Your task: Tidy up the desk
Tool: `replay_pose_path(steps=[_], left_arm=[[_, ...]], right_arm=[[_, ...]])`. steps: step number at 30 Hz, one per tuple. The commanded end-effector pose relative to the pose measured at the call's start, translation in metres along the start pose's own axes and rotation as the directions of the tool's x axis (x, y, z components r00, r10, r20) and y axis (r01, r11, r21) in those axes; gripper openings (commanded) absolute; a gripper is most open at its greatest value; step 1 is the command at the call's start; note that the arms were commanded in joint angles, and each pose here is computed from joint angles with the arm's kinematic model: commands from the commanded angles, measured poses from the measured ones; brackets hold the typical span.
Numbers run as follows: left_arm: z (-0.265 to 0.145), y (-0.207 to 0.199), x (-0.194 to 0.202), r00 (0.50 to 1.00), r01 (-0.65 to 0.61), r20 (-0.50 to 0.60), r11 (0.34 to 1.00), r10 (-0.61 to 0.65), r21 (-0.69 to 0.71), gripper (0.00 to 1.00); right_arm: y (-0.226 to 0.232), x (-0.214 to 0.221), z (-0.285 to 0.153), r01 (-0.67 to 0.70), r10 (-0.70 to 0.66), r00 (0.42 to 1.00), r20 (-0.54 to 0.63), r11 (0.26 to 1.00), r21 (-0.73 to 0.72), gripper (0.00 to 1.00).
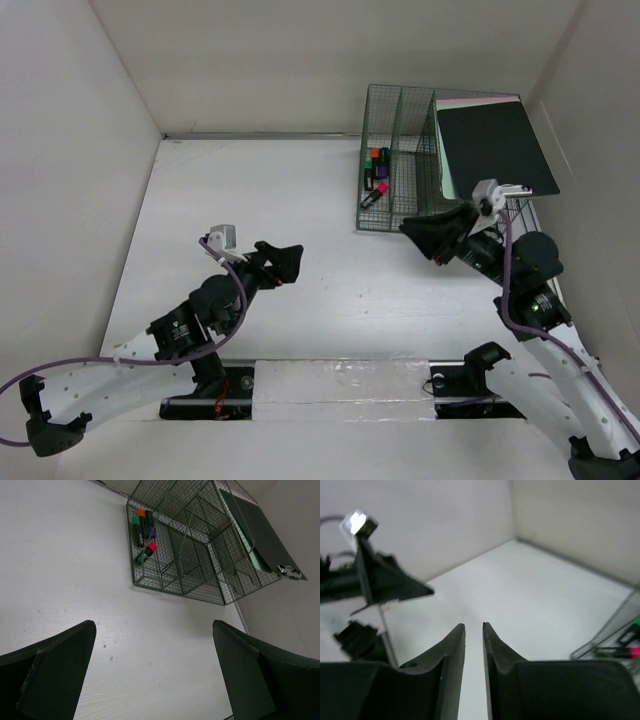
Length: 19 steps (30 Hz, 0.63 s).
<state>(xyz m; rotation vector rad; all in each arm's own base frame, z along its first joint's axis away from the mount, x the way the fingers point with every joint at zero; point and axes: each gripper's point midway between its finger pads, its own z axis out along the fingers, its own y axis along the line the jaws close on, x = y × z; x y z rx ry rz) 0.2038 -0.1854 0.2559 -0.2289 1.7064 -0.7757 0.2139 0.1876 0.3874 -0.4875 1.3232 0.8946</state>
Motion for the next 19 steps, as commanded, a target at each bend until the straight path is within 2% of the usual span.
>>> replay_pose_path(steps=[1, 4, 5, 7, 8, 19], left_arm=[[-0.009, -0.017, -0.046, 0.991, 0.061, 0.114, 0.998, -0.064, 0.035, 0.99], [-0.016, -0.019, -0.063, 0.982, 0.081, 0.164, 0.995, -0.089, 0.058, 0.99], [-0.017, -0.02, -0.066, 0.981, 0.083, 0.171, 0.995, -0.092, 0.062, 0.99], [-0.02, -0.021, -0.071, 0.978, 0.092, 0.183, 0.993, -0.103, 0.071, 0.99], [-0.02, -0.018, -0.071, 0.975, 0.107, 0.186, 0.992, -0.118, 0.066, 0.99], [-0.018, -0.041, -0.066, 0.987, 0.053, 0.142, 0.987, -0.075, 0.152, 0.99]], right_arm=[[0.038, 0.043, -0.006, -0.011, -0.006, 0.995, -0.096, 0.986, -0.169, 0.28], [0.038, 0.068, -0.01, -0.05, 0.03, 0.989, -0.145, 0.989, -0.136, 0.41], [0.043, 0.074, -0.011, -0.068, 0.047, 0.986, -0.159, 0.989, -0.135, 0.49], [0.045, 0.085, -0.014, -0.083, 0.061, 0.983, -0.171, 0.989, -0.123, 0.55], [0.041, 0.088, -0.015, -0.08, 0.068, 0.984, -0.167, 0.995, -0.063, 0.58], [0.031, 0.084, -0.017, -0.081, 0.086, 0.988, -0.126, 0.996, 0.047, 0.61]])
